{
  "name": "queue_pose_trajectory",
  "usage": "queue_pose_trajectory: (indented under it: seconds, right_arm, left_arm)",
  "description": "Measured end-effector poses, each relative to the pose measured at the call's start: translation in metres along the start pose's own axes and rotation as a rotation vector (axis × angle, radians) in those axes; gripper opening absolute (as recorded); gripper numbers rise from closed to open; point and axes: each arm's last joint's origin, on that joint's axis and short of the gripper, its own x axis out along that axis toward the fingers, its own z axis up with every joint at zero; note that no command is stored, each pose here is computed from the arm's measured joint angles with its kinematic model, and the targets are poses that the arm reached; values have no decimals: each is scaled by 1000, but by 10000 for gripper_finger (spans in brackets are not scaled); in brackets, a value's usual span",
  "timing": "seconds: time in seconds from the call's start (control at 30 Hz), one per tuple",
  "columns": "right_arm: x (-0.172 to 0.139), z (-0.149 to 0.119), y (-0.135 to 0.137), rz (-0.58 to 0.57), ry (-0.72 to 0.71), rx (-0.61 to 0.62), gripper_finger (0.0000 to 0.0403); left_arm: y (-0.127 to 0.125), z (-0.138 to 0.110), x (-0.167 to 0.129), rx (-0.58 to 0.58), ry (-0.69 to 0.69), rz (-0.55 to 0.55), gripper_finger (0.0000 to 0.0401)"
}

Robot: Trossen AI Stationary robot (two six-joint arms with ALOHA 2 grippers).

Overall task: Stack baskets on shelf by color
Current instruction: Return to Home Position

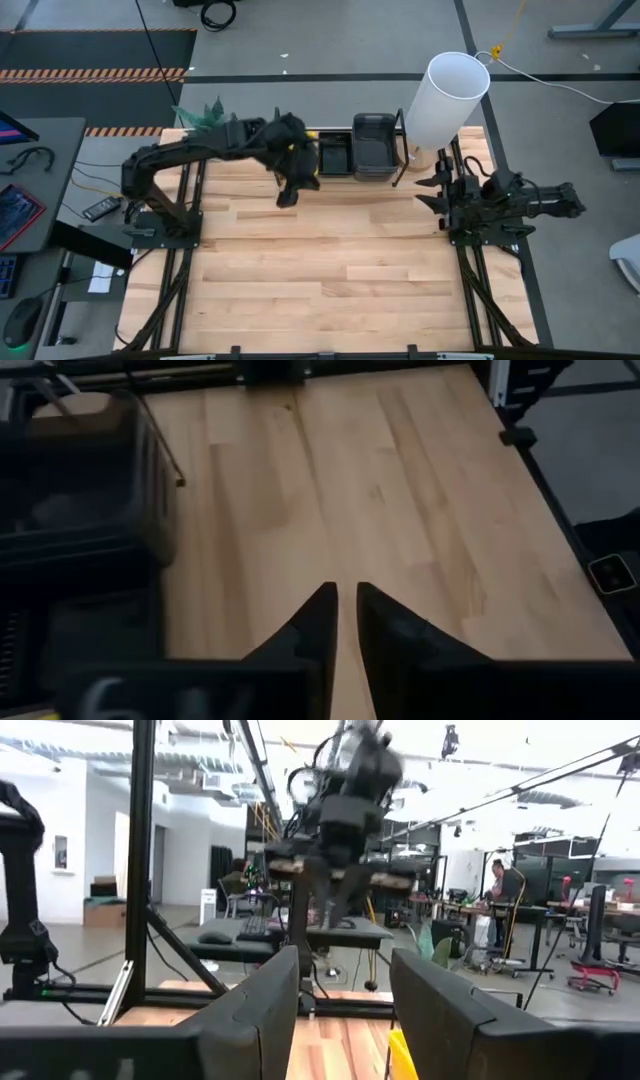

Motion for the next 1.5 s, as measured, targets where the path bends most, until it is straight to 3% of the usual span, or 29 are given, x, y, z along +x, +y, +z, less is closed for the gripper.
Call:
queue_pose_trajectory:
  seconds: [0.2, 0.47, 0.67, 0.9, 1.03, 1.23, 1.5]
  right_arm:
    - [-15, -1, -2, -13, -21, 3, 154]
    - [-14, -9, -1, -25, 53, 26, 154]
    - [-12, -27, 1, -38, 89, 84, 153]
    - [-10, -52, 2, -121, 109, 140, 153]
    - [-11, -60, 1, -190, 125, 225, 153]
    - [-10, -62, 2, -190, 129, 286, 153]
    - [-10, -62, 2, -189, 133, 283, 154]
  left_arm:
    - [-20, -32, 7, 15, -72, -8, 39]
    - [-39, -73, -13, 54, -221, 18, 34]
    - [-56, -118, -19, 74, -347, 25, 32]
    - [-78, -171, -24, 37, -481, -9, 21]
    - [-89, -193, -28, 20, -600, -36, 18]
    - [-97, -217, -32, -26, -769, -58, 19]
    - [-104, -247, -25, -87, -811, -120, 9]
